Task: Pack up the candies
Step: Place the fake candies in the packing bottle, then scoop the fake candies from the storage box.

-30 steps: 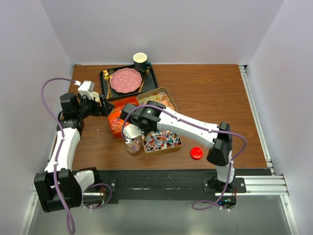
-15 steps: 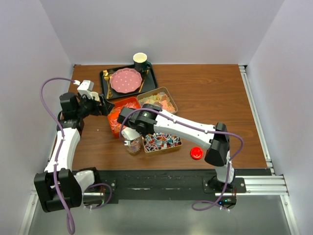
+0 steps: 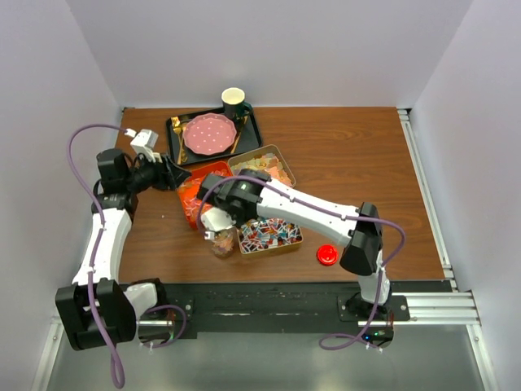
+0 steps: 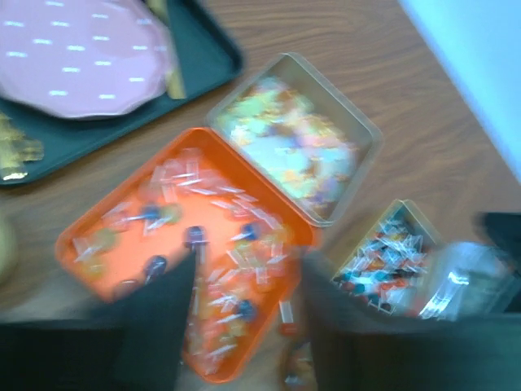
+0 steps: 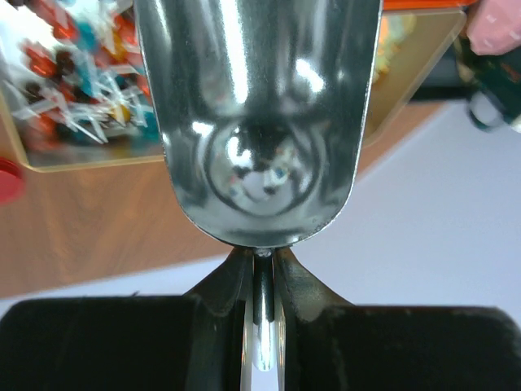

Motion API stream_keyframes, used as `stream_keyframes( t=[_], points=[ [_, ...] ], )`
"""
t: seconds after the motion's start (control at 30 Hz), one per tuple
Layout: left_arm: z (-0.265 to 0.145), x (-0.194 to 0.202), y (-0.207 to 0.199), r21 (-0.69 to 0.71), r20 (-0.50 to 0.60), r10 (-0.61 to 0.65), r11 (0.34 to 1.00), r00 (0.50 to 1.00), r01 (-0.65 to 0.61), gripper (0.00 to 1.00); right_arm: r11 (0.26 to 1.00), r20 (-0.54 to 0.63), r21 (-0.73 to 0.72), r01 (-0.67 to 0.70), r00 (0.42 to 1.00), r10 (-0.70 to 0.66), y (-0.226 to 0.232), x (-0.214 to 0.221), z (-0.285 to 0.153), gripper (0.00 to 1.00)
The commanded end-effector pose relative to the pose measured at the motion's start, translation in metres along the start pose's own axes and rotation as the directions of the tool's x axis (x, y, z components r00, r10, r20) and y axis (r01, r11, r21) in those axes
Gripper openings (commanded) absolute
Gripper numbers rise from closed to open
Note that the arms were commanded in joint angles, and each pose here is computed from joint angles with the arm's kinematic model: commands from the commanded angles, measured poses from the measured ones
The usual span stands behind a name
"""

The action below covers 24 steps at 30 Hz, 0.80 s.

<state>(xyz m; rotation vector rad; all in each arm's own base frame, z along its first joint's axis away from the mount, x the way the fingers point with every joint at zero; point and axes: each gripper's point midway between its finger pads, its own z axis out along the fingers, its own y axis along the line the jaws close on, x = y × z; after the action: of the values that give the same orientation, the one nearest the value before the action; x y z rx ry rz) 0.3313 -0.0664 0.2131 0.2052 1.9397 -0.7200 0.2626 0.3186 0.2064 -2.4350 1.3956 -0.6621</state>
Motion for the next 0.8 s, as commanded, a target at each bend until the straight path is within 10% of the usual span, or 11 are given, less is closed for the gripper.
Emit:
stream_keyframes(
  t=[0.0, 0.4, 0.77],
  points=[
    [-0.013, -0.016, -0.051, 0.249, 0.007, 0.005, 0.968, 1.0, -0.007, 0.0, 0.941, 0.115, -0.219, -0.259, 0.951, 0.289, 0.02, 0.038, -0.014, 0.0],
    [-0.024, 0.002, -0.083, 0.408, -0.131, -0.021, 0.91, 0.991, 0.073, 0.0, 0.83, 0.315, -0.297, -0.472, 0.772, 0.552, -0.024, 0.01, 0.002, 0.0],
    [-0.009, 0.02, -0.075, 0.324, -0.154, -0.096, 0.935, 0.983, 0.142, 0.0, 0.855, 0.396, -0.237, -0.461, 0.758, 0.518, -0.042, -0.017, -0.028, 0.0]
  ],
)
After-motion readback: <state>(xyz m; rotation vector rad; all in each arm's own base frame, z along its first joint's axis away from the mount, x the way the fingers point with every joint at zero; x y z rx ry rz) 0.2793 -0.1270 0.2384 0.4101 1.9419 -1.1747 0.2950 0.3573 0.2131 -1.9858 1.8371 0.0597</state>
